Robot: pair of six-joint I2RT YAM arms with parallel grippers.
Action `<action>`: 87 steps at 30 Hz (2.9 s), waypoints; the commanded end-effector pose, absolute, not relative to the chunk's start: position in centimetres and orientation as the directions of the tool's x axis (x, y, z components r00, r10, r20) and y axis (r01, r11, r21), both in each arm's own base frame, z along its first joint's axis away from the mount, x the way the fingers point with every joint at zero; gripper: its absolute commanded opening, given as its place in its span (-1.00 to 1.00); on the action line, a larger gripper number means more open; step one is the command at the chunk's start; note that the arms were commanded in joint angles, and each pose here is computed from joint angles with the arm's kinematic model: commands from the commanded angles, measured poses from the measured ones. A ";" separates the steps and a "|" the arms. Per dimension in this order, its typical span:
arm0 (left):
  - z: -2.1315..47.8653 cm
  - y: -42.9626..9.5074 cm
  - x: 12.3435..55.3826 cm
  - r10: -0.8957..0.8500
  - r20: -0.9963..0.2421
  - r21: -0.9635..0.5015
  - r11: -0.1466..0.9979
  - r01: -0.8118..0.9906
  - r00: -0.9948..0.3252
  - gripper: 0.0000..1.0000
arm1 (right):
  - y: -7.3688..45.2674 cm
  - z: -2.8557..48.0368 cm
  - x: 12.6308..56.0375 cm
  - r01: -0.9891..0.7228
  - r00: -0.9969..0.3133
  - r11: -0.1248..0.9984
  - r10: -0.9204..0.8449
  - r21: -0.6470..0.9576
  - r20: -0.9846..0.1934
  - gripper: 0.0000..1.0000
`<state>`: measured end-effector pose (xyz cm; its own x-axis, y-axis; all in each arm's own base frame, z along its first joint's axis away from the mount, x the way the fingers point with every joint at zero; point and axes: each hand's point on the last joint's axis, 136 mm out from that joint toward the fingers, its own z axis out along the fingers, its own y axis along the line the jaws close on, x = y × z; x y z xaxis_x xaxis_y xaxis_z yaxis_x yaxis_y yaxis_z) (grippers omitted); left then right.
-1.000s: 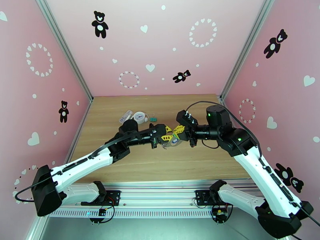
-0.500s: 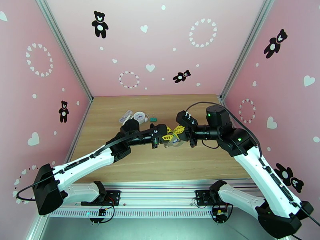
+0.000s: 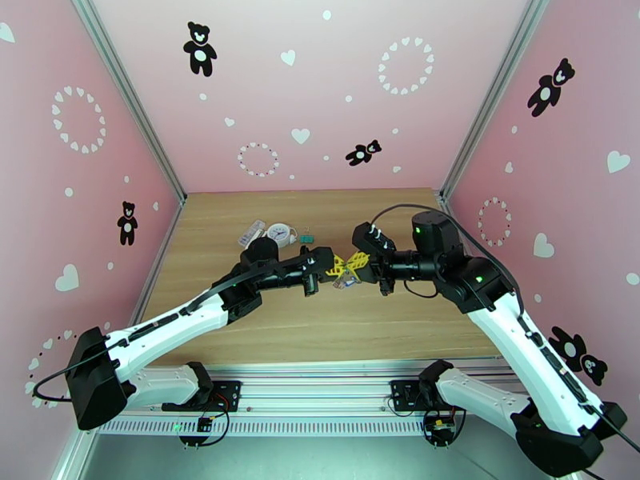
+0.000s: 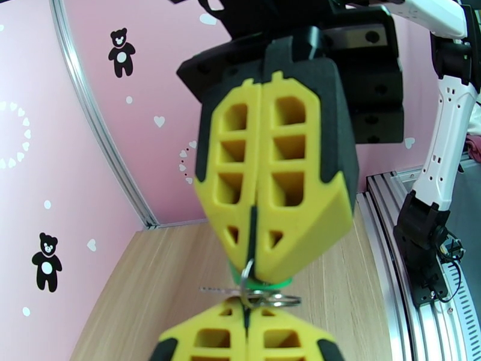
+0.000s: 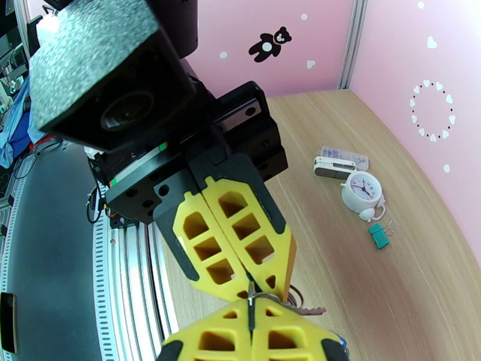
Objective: Remove the keys from the keyring
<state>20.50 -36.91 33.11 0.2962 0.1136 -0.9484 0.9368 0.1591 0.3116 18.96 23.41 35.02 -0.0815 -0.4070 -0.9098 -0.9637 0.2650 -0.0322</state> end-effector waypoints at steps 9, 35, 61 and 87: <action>33.7 -36.1 21.3 0.080 -0.975 0.220 0.224 0.949 0.207 -1.00 | 22.7 36.8 18.8 -0.950 -0.023 0.297 -0.373 -0.096 -0.928 -1.00; 35.4 -36.2 22.3 -0.103 -0.975 -0.219 0.258 0.941 -0.198 -1.00 | 22.6 37.9 19.3 -0.931 0.008 0.342 -0.322 -0.125 -0.947 -1.00; 34.0 -35.4 19.8 0.074 -0.945 0.328 0.218 0.919 0.320 -0.08 | 23.6 38.5 19.4 -0.953 -0.042 0.299 -0.314 -0.056 -0.949 -1.00; 34.2 -36.6 20.6 0.038 -0.943 0.331 0.236 0.914 0.332 -0.46 | 23.6 38.3 19.3 -0.954 -0.041 0.297 -0.294 -0.051 -0.955 -1.00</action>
<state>20.50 -36.35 34.43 0.3221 0.0434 -0.9457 0.9171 0.2335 0.3231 19.67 23.56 37.09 -0.0754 -0.3283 -0.9416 -0.9503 0.3096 -0.0318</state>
